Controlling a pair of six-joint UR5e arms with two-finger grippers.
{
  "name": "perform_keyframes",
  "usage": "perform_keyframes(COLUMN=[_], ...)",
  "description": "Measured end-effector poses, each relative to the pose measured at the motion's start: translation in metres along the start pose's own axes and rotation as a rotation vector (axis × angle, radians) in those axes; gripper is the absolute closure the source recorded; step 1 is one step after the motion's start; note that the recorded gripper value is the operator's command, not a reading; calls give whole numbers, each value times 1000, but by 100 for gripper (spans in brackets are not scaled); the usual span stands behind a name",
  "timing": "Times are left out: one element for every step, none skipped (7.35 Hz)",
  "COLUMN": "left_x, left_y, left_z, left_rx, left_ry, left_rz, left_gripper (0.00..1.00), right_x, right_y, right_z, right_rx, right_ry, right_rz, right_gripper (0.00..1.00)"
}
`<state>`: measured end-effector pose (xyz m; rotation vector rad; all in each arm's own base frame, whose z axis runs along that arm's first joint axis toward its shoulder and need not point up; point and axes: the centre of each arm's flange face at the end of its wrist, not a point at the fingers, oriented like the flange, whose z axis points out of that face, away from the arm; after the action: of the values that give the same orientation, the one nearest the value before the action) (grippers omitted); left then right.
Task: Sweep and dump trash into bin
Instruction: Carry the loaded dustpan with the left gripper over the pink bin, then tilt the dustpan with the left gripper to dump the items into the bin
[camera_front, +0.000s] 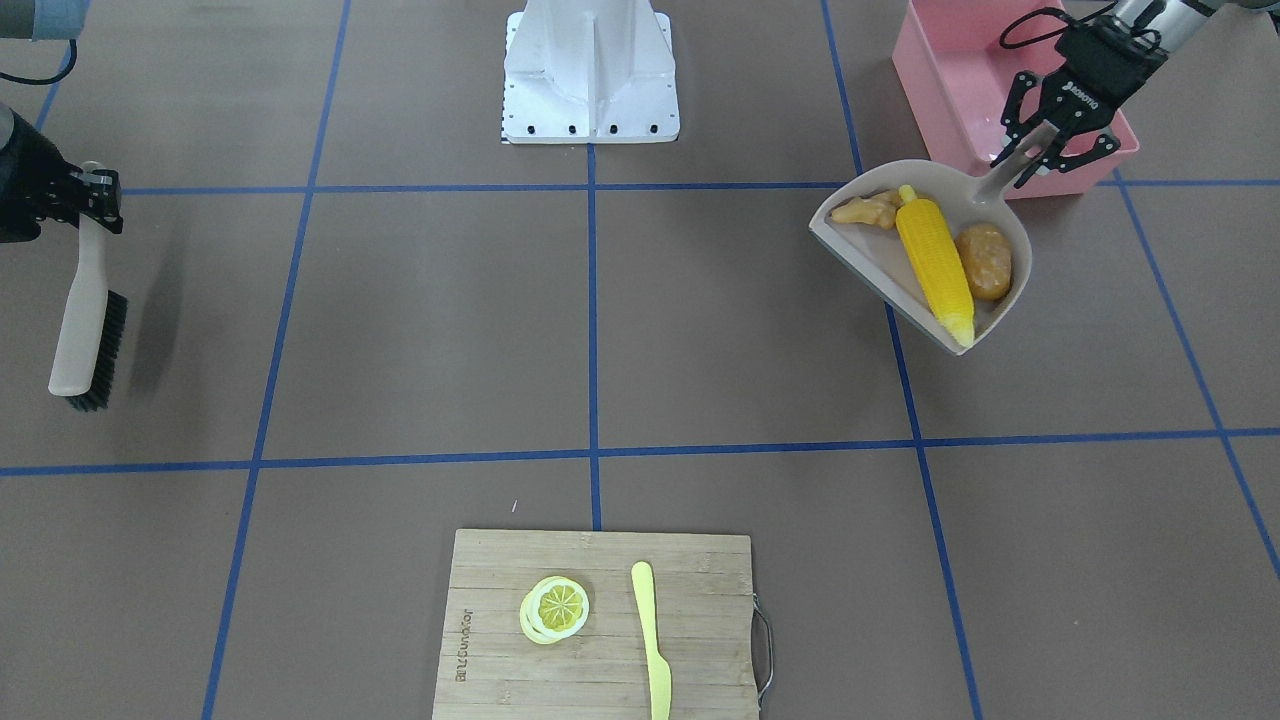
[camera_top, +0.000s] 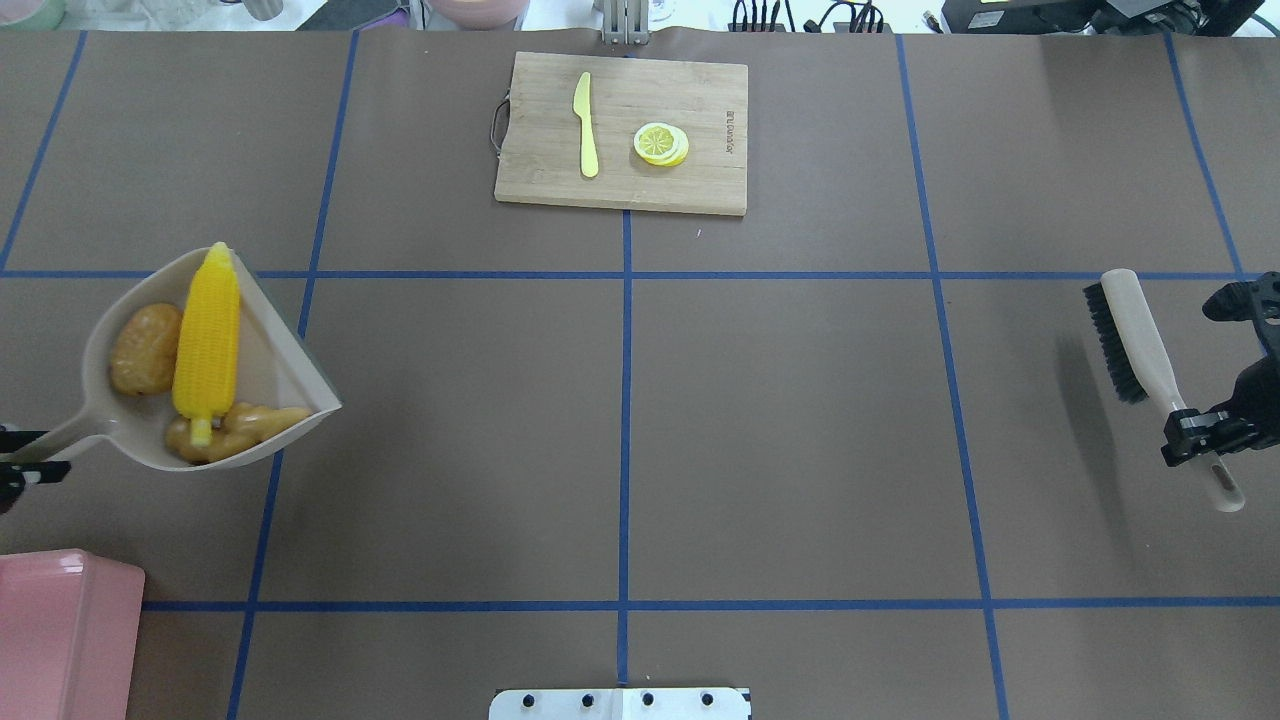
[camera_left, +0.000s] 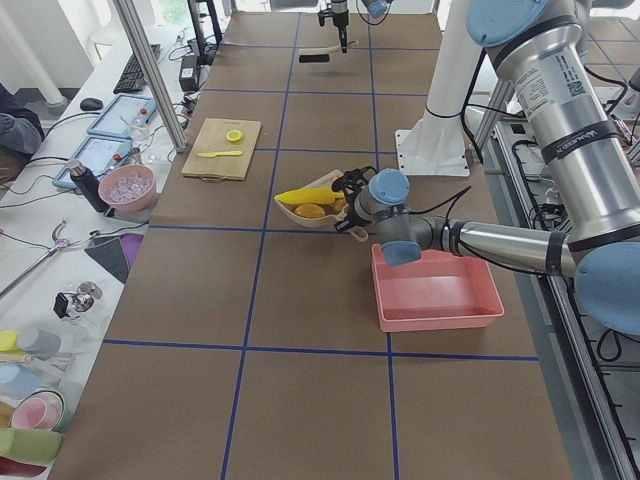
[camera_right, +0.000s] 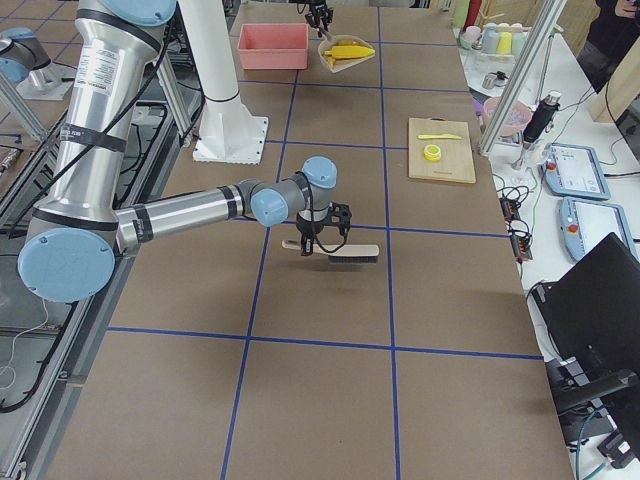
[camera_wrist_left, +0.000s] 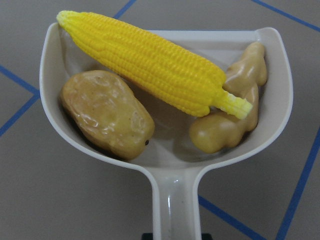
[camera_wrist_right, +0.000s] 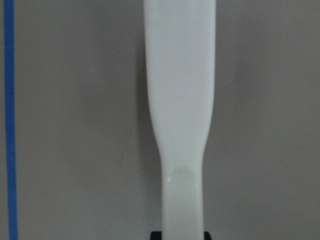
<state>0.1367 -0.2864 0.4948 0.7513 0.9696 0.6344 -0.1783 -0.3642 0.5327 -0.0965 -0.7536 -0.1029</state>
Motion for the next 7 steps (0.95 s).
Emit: perform_keyframes(left_x=[-15,-26,-31,-29,-20,-7,7], left_y=[23,49,75,101,128,155,179], left_z=[-30,-57,-80,-100,-117,-134,-149], left_rx=[9,15,11,-5,-36,-68,-88], left_ry=[-16,-41,-66,-73,-58,-30,-8], left_rz=[-54,-102,-151,-206,-243,-244,-228], left_gripper=[100,100,100,100,100,100,100], right_x=[3,6,8,11,12,13,13], right_y=[-1,-1,-2,-3,-3,-3,0], right_z=[4,7,12,16,19,21,21], right_rx=[3,7,8,8,9,8,5], right_ry=[-2,-4,-5,-7,-9,-13,-18], right_rz=[-3,-7,-10,-12,-15,-14,-10], right_gripper=[100,100,100,100,100,100,100])
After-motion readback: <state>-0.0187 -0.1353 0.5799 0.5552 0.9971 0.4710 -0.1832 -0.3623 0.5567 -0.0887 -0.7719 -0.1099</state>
